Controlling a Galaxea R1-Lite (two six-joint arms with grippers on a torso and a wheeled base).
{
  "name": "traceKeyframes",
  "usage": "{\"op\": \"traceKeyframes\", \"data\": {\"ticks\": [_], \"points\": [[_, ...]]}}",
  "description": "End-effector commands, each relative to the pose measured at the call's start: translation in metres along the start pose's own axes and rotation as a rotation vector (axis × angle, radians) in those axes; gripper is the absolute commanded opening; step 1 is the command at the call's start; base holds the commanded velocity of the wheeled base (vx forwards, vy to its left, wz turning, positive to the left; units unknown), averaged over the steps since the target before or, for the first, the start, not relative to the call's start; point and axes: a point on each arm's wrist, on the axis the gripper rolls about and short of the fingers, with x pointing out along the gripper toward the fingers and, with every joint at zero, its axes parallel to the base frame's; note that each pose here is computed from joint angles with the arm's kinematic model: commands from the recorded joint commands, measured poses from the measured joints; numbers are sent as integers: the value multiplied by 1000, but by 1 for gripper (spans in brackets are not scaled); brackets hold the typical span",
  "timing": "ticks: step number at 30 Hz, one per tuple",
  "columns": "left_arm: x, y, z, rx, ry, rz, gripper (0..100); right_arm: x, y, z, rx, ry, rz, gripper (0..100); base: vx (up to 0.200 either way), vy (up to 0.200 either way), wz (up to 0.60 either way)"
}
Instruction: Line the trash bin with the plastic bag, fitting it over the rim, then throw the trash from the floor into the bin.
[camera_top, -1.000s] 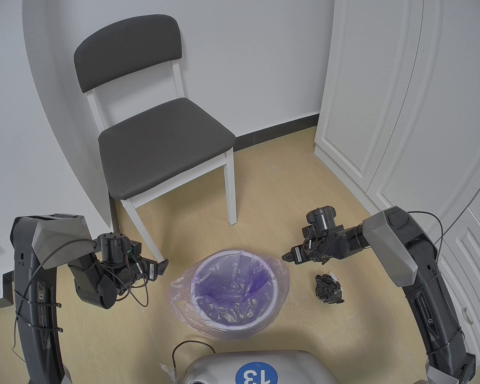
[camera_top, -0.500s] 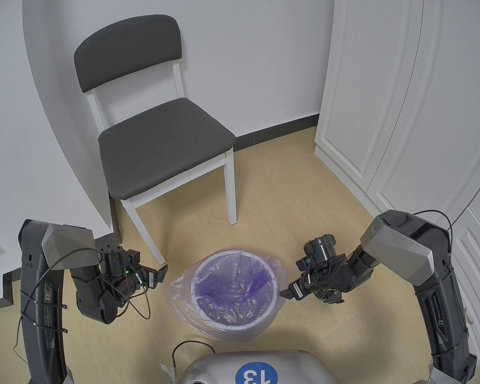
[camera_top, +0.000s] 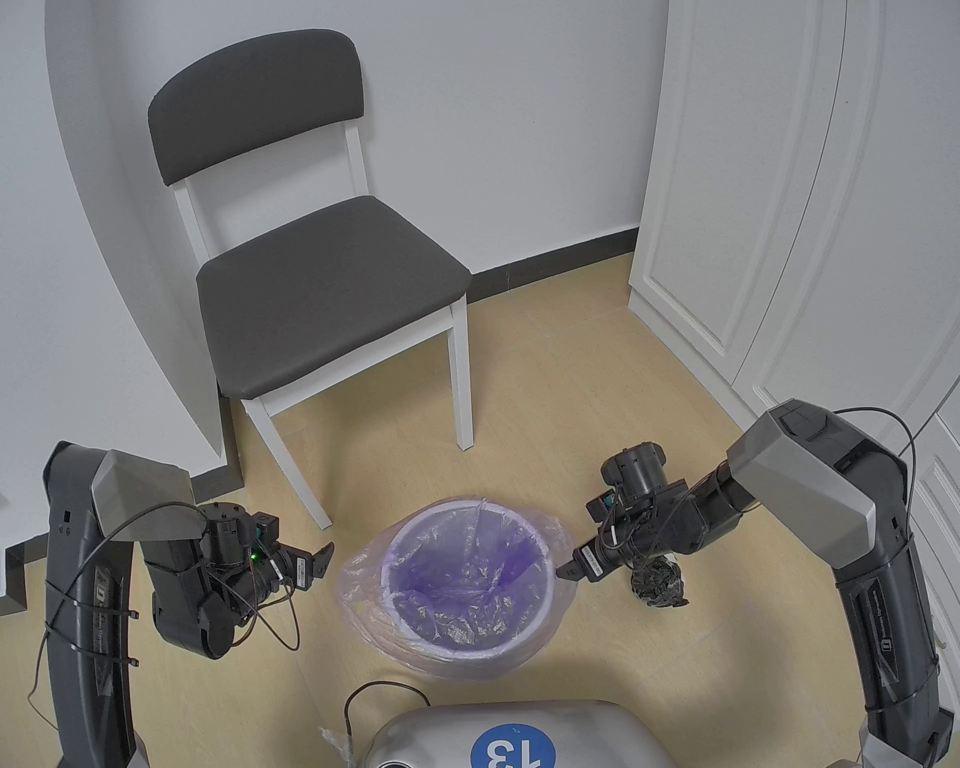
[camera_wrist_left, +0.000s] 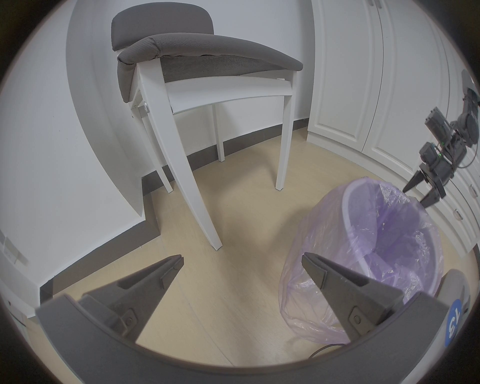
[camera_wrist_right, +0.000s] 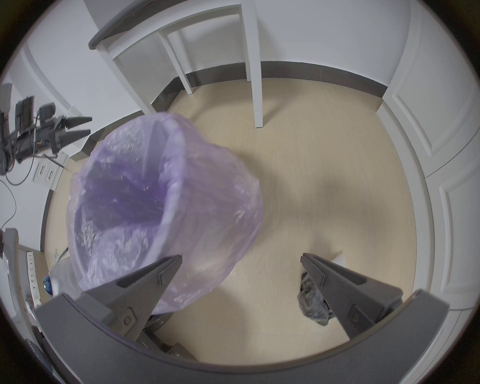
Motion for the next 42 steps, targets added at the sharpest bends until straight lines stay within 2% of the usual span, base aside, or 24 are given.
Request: {"op": "traceKeyframes", "data": {"ticks": [1,7,11,15,19,21,25,30,33,42], "points": [[1,0,0,5,-2,3,100,14,-21,12,26,-8,-24,100,0,0,0],[3,-2,1,7,-7,2,100,22,-28,25,32,19,-24,100,0,0,0],[3,-2,1,7,-8,2,100,33,-30,29,-13,46,-20,100,0,0,0],[3,0,0,5,-4,8,100,54,-25,15,-31,91,-8,100,0,0,0],[3,1,-1,3,-2,9,100,56,-24,14,-53,82,14,100,0,0,0],[5,1,-2,3,-8,10,100,57,-26,14,-49,64,14,100,0,0,0],[6,0,-3,6,-36,12,100,75,-32,10,-50,-44,-16,100,0,0,0],[4,-1,-4,7,-49,16,100,78,-39,10,-37,-78,-42,100,0,0,0],[4,-1,-5,6,-57,15,100,83,-41,11,21,-140,-65,100,0,0,0],[-3,-1,-9,0,-55,18,100,89,-45,15,110,-276,-106,100,0,0,0]]}}
